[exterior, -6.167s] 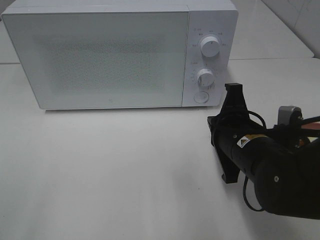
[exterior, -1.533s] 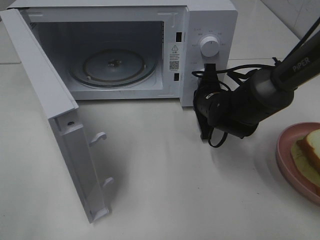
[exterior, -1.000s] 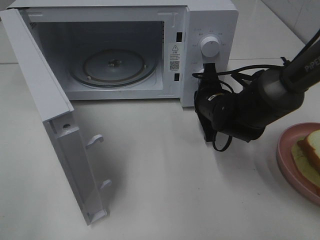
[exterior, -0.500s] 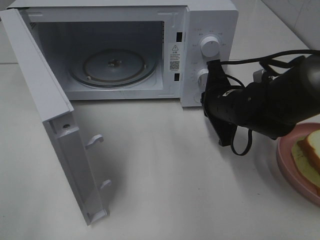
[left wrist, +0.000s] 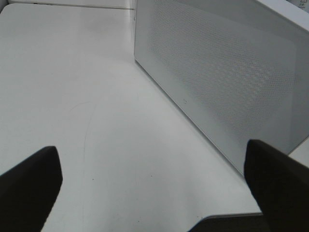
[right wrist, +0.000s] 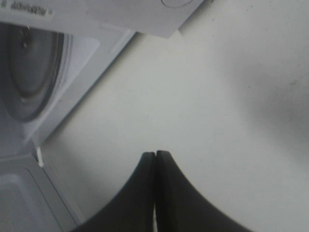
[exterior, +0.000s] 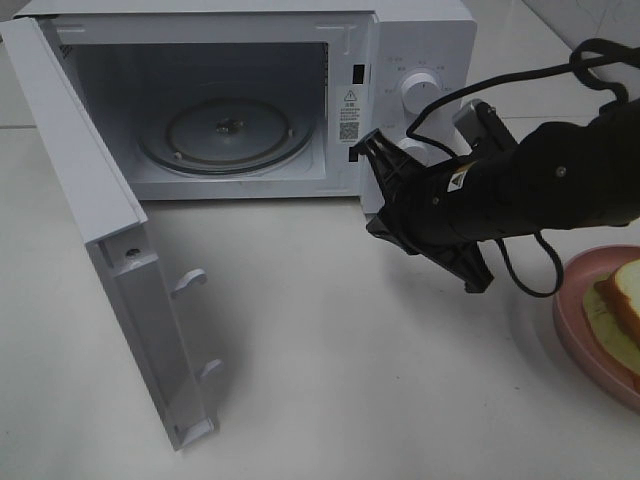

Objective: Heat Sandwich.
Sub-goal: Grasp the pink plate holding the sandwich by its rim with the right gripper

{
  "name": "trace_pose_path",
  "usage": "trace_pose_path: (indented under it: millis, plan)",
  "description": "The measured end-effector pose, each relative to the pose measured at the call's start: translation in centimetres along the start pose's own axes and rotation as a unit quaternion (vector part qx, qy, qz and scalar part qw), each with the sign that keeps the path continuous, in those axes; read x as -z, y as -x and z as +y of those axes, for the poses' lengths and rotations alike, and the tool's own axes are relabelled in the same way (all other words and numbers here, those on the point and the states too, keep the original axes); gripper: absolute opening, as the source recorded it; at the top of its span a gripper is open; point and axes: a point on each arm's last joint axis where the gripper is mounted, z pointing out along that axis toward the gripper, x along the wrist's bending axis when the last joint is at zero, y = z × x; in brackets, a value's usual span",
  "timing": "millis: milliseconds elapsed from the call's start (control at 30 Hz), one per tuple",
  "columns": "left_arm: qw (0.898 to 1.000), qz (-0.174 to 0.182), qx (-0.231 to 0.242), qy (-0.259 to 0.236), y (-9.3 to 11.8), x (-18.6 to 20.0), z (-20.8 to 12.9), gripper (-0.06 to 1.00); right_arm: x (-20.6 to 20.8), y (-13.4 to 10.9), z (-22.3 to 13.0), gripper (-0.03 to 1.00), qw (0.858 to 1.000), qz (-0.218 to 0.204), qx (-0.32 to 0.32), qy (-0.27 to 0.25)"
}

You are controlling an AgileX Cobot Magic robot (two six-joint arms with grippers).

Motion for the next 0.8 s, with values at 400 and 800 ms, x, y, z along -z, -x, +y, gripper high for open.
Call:
trace_pose_path:
  millis: [400,800]
  plan:
    - [1.0,0.0,0.0,0.0,0.0,0.0,0.0,0.96,2.2,-1.1,-0.6,0.02,0.931,-0.109,0.305,-0.168]
    - [1.0,0.0,0.0,0.0,0.0,0.0,0.0,0.96,3.6,-0.8,-0.6,0.05,0.83,-0.144,0.468,-0.267]
